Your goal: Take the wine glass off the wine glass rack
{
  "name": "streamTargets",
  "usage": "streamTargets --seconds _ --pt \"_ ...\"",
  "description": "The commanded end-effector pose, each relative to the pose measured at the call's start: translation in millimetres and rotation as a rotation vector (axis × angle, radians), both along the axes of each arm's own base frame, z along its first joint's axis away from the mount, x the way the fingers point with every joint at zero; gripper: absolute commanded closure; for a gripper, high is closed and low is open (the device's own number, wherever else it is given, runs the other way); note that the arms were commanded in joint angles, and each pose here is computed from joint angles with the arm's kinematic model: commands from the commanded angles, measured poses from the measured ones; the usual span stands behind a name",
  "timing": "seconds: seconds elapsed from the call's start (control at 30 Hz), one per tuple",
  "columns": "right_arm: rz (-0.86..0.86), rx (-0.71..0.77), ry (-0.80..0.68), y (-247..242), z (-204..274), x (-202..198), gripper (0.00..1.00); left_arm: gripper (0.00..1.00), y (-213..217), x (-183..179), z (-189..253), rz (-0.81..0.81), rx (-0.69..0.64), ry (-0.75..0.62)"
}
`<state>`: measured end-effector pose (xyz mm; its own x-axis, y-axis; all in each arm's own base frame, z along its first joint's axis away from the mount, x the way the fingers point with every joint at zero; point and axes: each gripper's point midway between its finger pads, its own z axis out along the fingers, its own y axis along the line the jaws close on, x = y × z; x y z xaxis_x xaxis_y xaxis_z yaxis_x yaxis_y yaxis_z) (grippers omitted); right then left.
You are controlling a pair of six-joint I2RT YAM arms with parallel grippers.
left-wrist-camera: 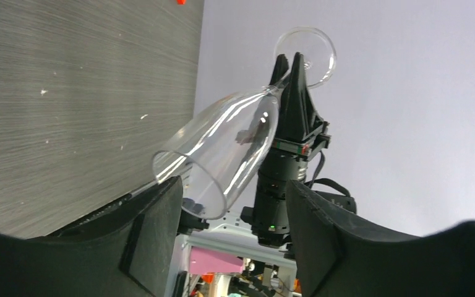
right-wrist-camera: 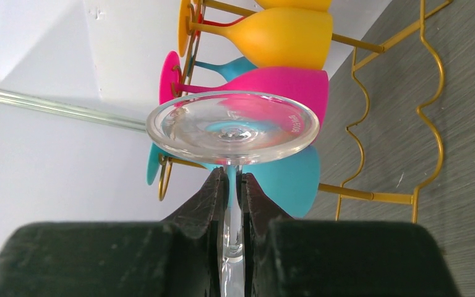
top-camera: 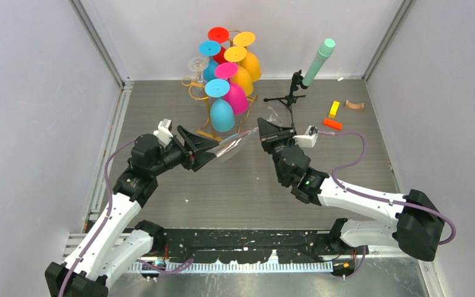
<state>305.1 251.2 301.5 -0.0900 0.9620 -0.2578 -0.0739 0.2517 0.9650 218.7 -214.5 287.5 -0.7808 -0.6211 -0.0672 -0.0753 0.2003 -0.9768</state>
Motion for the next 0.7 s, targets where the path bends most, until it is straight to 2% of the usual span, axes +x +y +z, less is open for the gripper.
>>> streamTargets --seconds 0.0,0.27,0.43,0.67 --pt "-0.017 0.120 -0.020 -0.2 12.9 2.5 1.00 0.39 -3.9 3.0 23.7 0.000 -0.088 -0.056" --pt "0.009 0.149 0.003 9.5 3.7 4.4 1.00 0.52 -6.5 4.1 40.9 0.000 -0.229 -0.052" --pt "0.029 0.161 0.015 14.1 -0.3 4.1 1.00 0.65 -6.4 8.8 51.2 0.010 -0.295 -0.064" --pt "0.047 0.164 0.038 15.7 -6.1 1.7 1.00 0.95 -3.4 9.0 54.8 0.029 -0.287 -0.096"
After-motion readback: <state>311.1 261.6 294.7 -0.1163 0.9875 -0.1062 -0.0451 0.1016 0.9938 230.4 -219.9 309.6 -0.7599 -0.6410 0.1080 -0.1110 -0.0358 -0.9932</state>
